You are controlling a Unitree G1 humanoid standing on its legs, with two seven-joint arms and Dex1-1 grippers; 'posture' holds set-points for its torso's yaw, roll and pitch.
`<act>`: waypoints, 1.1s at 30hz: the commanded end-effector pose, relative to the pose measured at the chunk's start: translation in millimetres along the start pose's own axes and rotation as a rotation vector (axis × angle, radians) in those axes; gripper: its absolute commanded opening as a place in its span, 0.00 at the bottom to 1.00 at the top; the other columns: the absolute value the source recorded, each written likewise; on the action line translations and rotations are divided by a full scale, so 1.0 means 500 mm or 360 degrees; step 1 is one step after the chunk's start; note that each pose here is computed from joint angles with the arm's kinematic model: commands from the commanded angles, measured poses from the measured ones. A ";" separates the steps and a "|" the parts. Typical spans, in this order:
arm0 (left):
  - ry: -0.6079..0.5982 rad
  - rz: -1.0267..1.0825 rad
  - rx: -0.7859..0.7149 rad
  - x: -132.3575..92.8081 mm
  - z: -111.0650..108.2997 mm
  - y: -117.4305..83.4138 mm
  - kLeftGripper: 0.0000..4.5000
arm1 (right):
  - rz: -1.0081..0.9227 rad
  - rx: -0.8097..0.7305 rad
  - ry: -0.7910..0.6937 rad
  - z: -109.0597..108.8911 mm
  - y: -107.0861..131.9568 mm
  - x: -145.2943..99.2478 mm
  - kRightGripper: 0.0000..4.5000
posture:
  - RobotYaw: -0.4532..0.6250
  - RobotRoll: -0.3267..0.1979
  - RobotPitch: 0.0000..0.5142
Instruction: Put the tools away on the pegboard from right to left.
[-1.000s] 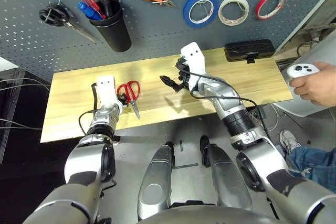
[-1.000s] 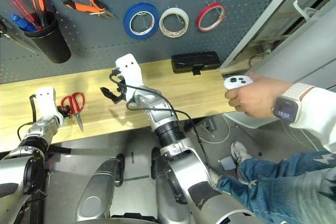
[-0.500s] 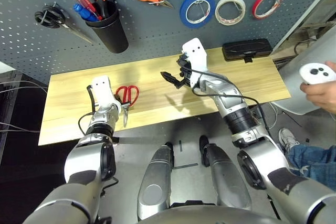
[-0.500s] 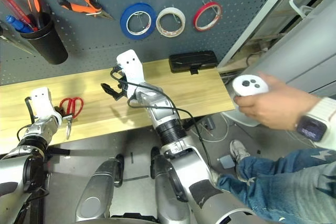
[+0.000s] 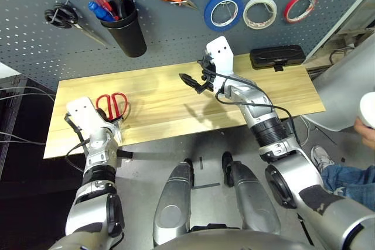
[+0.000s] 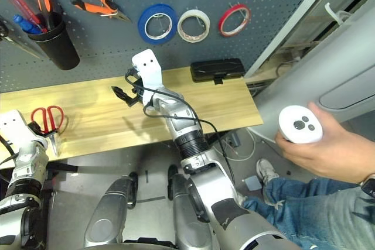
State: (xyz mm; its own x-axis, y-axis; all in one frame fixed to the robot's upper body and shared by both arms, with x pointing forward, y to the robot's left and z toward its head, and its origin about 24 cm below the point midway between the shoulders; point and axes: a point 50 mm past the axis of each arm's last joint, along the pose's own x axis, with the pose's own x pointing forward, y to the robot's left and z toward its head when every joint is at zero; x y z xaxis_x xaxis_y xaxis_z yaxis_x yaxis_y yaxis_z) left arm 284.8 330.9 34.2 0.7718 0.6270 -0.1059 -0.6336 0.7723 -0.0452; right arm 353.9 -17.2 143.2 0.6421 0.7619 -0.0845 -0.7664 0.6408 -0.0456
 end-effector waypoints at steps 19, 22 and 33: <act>-0.0489 0.0010 -0.0679 -0.006 0.103 -0.014 0.01 | 0.0272 -0.0192 -0.0403 0.099 0.034 -0.012 1.00 | 0.51 0.62 0.50; -0.0551 0.0001 -0.0735 -0.010 0.114 -0.017 0.01 | 0.0285 -0.0202 -0.0427 0.106 0.037 -0.012 1.00 | 0.52 0.62 0.47; -0.0666 -0.0012 -0.0848 -0.002 0.158 -0.021 0.01 | 0.0272 -0.0210 -0.0453 0.110 0.033 -0.011 1.00 | 0.53 0.62 0.41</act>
State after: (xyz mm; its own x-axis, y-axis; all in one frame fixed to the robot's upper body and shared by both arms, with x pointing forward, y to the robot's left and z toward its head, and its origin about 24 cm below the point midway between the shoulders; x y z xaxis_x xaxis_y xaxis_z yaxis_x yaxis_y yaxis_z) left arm 298.9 323.9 112.4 0.6888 0.6691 0.2790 -0.4727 0.7064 -0.5268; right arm 339.9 -9.2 195.2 0.4843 0.8591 0.1658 -0.8423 0.5090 -0.1770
